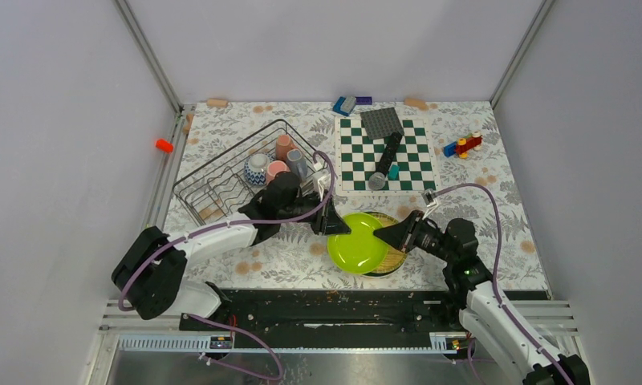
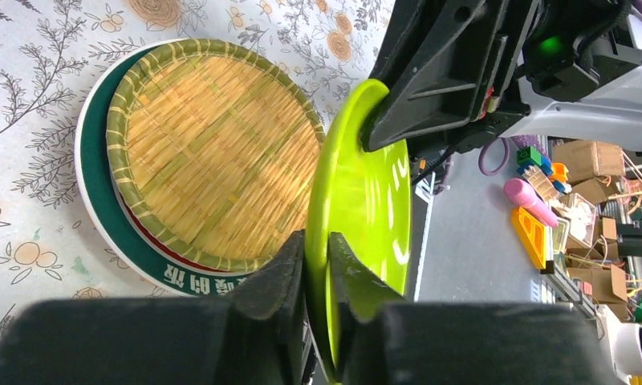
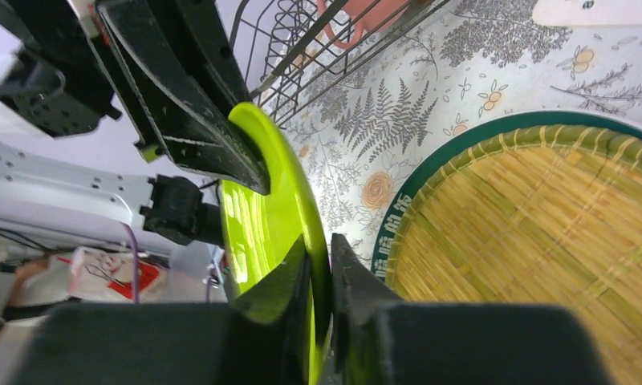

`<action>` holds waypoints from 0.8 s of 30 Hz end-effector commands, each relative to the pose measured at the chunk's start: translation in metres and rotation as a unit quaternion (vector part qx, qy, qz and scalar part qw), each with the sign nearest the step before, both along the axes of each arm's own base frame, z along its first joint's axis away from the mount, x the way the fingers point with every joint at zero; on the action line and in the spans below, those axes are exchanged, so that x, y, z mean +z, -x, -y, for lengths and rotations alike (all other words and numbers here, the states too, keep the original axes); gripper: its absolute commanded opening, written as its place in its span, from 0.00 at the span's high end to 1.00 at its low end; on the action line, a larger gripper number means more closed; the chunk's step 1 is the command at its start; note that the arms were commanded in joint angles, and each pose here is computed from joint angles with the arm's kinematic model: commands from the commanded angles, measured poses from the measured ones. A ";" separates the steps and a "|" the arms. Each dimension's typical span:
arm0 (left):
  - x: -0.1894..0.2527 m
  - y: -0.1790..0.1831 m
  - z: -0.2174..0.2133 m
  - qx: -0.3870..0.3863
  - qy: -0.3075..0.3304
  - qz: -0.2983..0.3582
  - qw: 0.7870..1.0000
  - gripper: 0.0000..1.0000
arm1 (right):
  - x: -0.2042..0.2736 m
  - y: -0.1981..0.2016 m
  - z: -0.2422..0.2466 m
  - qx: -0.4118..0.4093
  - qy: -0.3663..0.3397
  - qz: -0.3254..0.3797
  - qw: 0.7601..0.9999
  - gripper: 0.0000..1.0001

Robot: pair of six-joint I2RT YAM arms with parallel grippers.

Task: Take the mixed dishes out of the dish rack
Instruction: Pick up the plate from the dish rack.

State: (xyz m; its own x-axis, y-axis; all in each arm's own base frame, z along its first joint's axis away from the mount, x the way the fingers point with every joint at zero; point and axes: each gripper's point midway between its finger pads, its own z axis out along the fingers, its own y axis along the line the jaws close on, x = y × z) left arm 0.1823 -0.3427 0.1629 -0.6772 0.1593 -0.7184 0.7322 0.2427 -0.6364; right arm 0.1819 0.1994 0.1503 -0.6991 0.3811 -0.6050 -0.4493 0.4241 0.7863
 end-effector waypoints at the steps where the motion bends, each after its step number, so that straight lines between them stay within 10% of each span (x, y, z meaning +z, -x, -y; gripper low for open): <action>1: 0.038 -0.007 0.012 -0.023 0.039 0.055 0.997 0.80 | 0.016 0.006 -0.005 0.025 -0.014 0.028 0.999 1.00; 5: 0.036 -0.021 0.006 0.021 0.016 0.071 0.997 0.03 | 0.014 0.003 -0.001 0.007 -0.004 0.027 1.000 1.00; 24: 0.056 -0.088 -0.121 0.384 -0.098 0.206 0.895 0.01 | -0.043 -0.018 0.048 -0.155 0.127 -0.098 0.975 1.00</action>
State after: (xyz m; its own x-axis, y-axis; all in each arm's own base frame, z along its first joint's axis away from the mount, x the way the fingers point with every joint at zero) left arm 0.2480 -0.2618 0.2258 -0.3820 -0.0616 -0.9221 0.6376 0.7047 -0.3112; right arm 0.1936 0.1596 0.1049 -0.6919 0.4418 -0.5710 -0.1802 0.6601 0.7292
